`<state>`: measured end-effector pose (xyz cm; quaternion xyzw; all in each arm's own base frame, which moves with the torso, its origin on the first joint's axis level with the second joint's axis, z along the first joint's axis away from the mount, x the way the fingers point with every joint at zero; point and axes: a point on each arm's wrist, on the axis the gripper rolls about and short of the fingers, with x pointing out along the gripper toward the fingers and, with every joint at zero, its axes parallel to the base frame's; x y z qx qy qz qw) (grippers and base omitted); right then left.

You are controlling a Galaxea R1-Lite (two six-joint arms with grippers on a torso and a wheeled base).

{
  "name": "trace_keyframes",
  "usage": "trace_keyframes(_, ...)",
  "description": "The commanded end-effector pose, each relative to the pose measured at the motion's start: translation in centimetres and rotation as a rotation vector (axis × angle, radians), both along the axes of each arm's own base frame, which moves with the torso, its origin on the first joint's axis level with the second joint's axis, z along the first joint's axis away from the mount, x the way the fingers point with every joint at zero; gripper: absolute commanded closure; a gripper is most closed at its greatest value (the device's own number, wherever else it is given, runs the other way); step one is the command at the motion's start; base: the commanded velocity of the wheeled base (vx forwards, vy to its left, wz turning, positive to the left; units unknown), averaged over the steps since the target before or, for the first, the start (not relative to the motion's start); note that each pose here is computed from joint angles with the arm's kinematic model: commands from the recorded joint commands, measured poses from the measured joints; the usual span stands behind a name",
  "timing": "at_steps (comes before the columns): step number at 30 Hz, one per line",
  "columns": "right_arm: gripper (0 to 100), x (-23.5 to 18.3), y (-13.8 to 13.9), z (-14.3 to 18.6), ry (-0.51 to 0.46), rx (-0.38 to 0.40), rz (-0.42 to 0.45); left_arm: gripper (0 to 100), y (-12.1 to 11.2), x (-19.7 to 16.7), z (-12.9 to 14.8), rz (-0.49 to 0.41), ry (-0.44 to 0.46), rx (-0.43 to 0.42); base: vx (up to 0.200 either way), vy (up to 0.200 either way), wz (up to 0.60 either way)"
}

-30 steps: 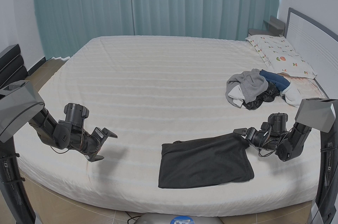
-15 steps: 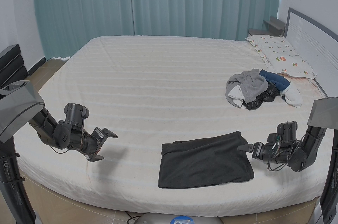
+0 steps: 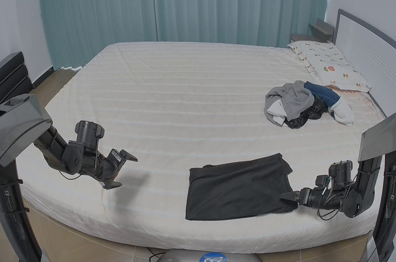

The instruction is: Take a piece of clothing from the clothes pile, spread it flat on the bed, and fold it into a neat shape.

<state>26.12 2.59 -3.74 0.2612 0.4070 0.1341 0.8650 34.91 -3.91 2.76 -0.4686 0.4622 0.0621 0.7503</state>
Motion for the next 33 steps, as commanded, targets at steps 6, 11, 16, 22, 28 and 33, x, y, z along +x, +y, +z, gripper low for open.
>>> trace_keyframes(6,100,-1.6,-0.1,-0.6,0.052,-0.032,0.029,0,0.0,0.0,0.0,0.0,0.0,0.0,0.0,0.0,0.0)
trace_keyframes(11,100,-2.3,-0.5,-0.6,0.053,-0.066,0.051,0,0.0,0.0,0.0,0.001,0.001,-0.001,0.0,0.0,0.0)
trace_keyframes(16,100,-2.6,-0.7,-0.5,0.047,-0.083,0.063,0,0.0,0.0,0.0,0.001,0.001,-0.001,0.0,0.0,0.0)
trace_keyframes(22,100,-2.7,-1.0,-0.3,0.04,-0.088,0.06,0,0.0,0.0,0.0,0.001,0.001,-0.001,0.0,0.0,0.0)
trace_keyframes(28,0,-2.9,-1.0,-0.4,0.046,-0.09,0.064,0,0.0,0.0,0.0,0.001,0.001,-0.001,0.0,0.0,0.0)
trace_keyframes(33,0,-2.5,-1.1,0.6,-0.009,-0.069,0.056,0,0.0,0.0,0.0,0.002,0.0,-0.002,0.0,0.0,0.0)
